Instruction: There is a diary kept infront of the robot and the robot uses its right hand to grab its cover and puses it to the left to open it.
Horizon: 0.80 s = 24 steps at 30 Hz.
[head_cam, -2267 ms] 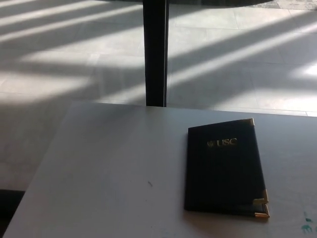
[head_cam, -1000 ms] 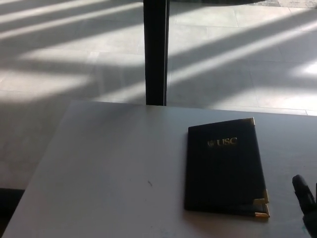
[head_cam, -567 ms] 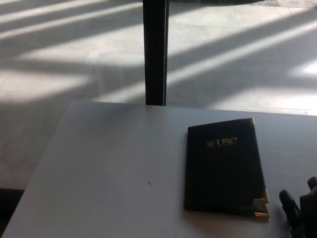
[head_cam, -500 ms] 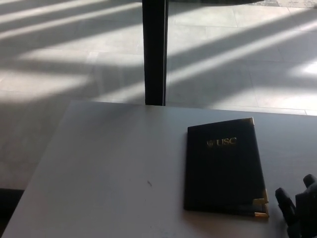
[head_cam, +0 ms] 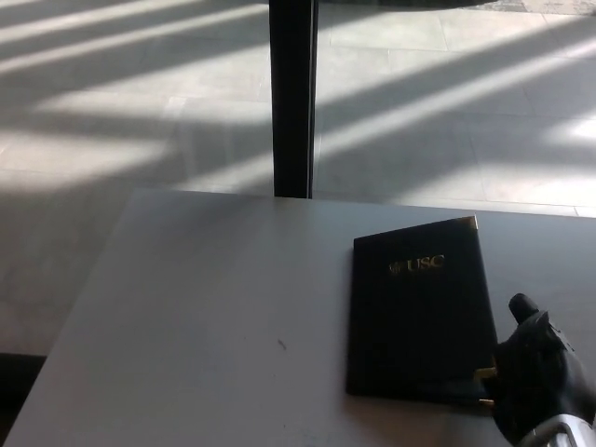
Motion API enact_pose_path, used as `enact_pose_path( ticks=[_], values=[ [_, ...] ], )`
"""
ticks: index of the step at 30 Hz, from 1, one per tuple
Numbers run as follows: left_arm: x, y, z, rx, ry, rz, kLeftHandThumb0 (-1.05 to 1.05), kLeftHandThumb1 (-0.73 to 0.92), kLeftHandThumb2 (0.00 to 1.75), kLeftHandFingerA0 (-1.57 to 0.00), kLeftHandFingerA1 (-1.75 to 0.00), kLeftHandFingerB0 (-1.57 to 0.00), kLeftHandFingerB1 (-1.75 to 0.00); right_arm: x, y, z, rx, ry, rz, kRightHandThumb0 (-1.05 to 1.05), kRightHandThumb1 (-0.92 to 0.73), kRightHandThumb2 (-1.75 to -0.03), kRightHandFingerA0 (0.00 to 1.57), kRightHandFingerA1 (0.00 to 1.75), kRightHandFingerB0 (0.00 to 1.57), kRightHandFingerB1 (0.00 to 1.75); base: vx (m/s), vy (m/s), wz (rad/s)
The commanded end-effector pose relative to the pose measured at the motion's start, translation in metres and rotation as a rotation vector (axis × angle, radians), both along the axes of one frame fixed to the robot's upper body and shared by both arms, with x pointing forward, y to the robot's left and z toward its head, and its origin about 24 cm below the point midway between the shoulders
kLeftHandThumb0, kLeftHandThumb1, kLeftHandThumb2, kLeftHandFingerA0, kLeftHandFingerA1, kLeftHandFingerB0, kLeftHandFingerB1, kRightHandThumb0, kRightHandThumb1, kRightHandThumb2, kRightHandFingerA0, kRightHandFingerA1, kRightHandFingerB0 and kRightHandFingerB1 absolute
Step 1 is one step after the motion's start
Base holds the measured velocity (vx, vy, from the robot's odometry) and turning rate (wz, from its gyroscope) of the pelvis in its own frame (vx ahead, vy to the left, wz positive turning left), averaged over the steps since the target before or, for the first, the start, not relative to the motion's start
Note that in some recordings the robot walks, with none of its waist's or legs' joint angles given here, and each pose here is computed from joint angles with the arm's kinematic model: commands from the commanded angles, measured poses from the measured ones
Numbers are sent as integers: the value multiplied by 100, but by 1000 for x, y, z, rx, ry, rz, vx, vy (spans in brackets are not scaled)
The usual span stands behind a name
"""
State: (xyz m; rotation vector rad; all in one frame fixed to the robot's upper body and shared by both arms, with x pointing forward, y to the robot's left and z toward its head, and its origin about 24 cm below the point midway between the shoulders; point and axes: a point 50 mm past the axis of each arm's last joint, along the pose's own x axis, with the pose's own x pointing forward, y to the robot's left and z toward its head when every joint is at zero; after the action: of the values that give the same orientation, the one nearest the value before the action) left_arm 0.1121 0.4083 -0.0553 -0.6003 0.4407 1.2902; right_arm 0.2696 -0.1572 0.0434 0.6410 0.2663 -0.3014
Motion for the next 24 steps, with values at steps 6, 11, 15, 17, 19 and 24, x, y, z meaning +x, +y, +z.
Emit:
enact_pose_path(
  ticks=[6,11,15,17,19,24],
  values=[
    [1,3,5,25,-24,29,-83,88,124,-37,-82,-30,-71,-17,29,-16,167,45,-12,-83,-86,-82,31,51,22,43,0,0,0],
    [0,4,4,20,-28,30,-93,92,95,-34,-85,-24,-65,-19,42,-16,321,76,-75,-77,-92,-71,38,46,31,40,0,0,0],
    [0,4,4,20,-12,21,-91,92,99,-34,-84,-21,-64,-16,64,-5,418,58,-59,-66,-72,-114,35,60,15,48,0,0,0],
    [1,4,4,16,-26,31,-91,92,97,-33,-85,-22,-65,-13,73,2,429,47,-46,-83,-83,-82,36,48,28,43,0,0,0],
    [1,4,4,19,-21,29,-92,92,98,-34,-86,-23,-66,-12,79,6,436,37,-36,-83,-84,-82,36,47,27,43,0,0,0],
    [2,4,5,20,-27,31,-91,92,96,-34,-87,-21,-65,-7,92,17,463,22,0,-83,-85,-81,34,47,25,41,0,0,0]
  ],
)
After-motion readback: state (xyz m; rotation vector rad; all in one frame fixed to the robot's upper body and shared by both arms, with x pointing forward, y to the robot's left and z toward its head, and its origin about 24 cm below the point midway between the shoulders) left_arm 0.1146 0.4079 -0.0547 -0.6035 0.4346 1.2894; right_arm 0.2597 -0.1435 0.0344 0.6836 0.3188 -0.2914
